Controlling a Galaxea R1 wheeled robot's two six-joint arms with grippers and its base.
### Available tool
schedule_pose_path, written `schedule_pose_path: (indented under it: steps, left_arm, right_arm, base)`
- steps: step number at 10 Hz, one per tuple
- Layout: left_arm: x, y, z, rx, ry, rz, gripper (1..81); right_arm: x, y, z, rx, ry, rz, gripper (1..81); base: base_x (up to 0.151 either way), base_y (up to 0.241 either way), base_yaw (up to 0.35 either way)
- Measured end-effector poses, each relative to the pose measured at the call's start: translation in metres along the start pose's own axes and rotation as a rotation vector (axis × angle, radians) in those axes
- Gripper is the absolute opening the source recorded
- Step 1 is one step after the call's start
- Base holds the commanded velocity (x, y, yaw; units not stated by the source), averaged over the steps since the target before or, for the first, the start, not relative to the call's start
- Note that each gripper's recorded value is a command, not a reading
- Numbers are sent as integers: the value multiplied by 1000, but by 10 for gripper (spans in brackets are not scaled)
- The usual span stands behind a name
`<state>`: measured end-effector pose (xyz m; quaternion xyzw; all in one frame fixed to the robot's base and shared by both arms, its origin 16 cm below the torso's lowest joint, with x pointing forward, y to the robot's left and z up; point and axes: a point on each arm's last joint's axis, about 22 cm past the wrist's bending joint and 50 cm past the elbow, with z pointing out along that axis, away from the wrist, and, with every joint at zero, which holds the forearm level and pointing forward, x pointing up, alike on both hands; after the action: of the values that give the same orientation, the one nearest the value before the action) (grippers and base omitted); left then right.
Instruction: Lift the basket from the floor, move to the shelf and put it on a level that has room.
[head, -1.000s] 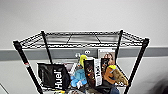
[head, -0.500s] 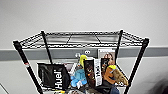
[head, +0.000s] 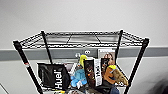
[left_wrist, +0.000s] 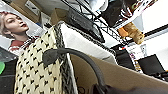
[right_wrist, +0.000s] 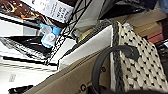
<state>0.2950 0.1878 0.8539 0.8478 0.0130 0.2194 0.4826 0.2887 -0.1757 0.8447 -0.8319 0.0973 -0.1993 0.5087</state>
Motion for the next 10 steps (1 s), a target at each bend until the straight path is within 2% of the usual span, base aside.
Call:
schedule_pose_path:
  steps: [10]
  left_arm:
    - [53,80,-42,-89,53,85,10]
  right_arm:
    - [46,-89,-33,105,28,-122,10]
  base:
    - [0,0,0]
